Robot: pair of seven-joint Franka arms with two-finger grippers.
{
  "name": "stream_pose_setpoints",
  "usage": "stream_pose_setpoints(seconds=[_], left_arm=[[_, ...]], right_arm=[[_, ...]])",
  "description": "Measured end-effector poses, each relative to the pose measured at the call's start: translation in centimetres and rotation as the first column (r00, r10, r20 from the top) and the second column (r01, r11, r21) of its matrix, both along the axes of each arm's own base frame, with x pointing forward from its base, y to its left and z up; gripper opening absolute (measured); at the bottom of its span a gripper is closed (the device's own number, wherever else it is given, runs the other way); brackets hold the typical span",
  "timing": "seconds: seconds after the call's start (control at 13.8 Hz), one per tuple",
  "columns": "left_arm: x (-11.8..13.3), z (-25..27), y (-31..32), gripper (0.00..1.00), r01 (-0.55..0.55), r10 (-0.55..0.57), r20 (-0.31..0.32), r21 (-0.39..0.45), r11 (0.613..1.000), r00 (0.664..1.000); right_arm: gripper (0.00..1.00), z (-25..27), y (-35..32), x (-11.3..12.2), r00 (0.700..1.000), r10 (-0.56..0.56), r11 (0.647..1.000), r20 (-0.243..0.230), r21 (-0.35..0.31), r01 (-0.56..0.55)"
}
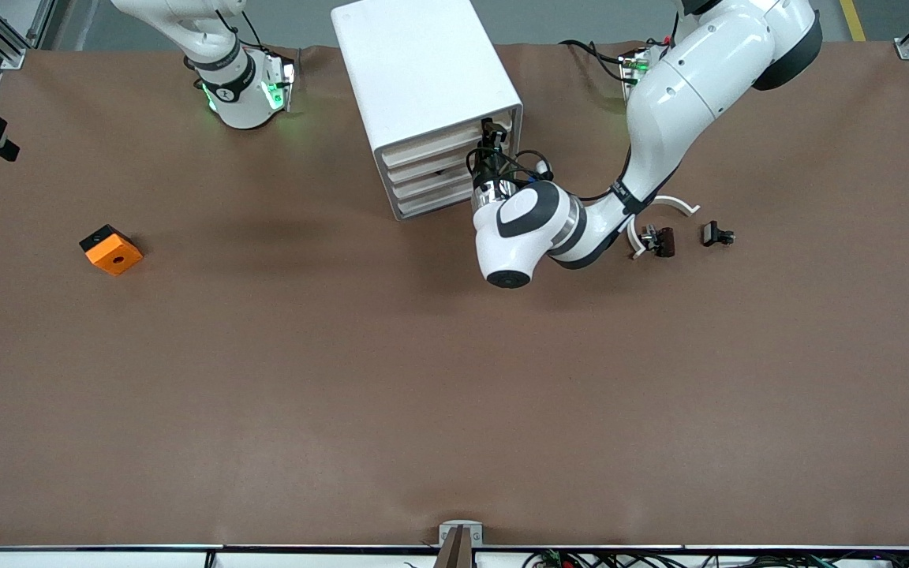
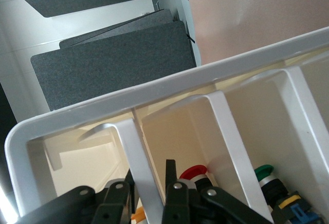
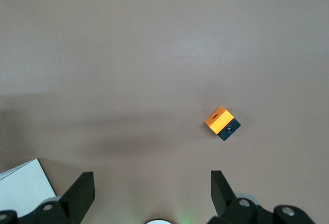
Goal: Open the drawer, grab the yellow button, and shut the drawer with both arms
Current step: 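Pull the drawer out of the cabinet with the left gripper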
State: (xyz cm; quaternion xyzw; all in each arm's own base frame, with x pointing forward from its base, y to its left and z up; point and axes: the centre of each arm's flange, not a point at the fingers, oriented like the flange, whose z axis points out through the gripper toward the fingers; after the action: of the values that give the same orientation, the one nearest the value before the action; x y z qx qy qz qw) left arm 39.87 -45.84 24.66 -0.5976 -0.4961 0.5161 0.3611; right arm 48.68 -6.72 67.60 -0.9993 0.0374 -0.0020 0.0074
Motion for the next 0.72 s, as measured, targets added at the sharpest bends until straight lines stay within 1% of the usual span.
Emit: stream_pose_setpoints(seconds=[0.14,0.72], left_arm=[[0.00,-0.03,0.02,0.21,-0.001,0.001,-0.001,0.007,1.000,1.000],[0.67,-0.42,0.64,0.21,-0.025,0.025,-0.012,0.029,0.999,1.000]], right_arm=[[1.00,0.04,-0.01,0.05,1.000,0.000,1.000,0.005,-0.001,0.000],[1.00,0.13,-0.01,0.07,1.000,0.000,1.000,0.009,-0.001,0.000]])
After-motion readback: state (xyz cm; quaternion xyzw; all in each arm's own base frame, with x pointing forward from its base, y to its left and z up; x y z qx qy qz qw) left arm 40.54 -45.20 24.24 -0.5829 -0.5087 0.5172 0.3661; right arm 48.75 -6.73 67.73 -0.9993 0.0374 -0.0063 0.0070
